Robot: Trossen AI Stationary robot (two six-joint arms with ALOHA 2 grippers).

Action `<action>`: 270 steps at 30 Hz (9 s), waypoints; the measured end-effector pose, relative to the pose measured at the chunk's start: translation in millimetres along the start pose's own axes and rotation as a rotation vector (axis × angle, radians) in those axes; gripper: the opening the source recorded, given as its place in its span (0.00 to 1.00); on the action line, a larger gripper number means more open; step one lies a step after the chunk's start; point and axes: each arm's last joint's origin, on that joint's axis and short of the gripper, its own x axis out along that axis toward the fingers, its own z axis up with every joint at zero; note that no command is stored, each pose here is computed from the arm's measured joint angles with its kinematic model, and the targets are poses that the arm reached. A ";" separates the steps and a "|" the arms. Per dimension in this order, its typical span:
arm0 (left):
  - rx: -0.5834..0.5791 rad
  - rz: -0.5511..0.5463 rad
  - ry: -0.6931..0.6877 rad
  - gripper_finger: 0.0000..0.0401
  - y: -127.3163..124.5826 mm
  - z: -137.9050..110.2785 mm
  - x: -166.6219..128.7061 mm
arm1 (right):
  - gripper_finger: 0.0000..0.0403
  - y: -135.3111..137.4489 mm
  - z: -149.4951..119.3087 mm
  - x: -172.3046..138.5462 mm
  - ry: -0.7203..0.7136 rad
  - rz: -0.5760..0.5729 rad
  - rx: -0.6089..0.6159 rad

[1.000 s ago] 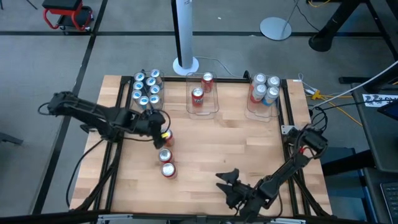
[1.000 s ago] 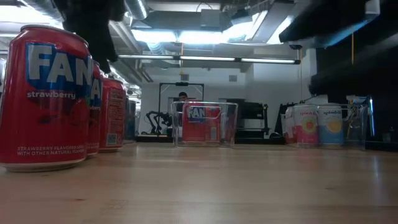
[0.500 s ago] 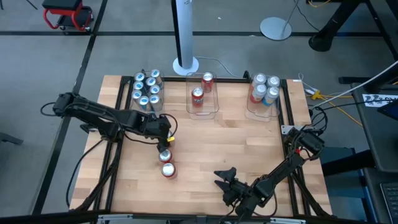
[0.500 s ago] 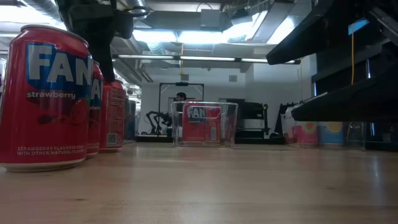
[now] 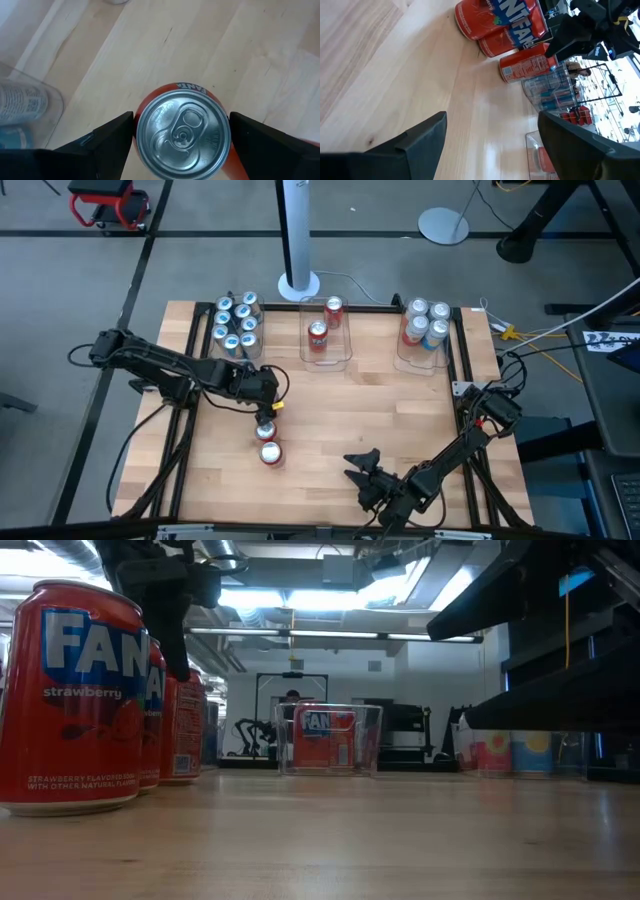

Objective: Sort soda cans
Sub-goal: Put the red soda can into the center transparent bin

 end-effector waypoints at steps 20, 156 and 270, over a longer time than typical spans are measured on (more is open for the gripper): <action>0.014 -0.005 0.008 0.69 0.1 -0.8 0.6 | 0.77 0.0 0.0 0.0 0.000 0.000 -0.001; 0.132 0.247 -0.202 0.77 148.4 159.5 98.0 | 0.77 1.0 -10.7 35.9 0.064 0.001 -0.042; 0.932 -0.106 0.202 0.73 -87.9 -17.9 -4.2 | 0.77 13.8 2.6 42.7 -0.084 0.075 0.065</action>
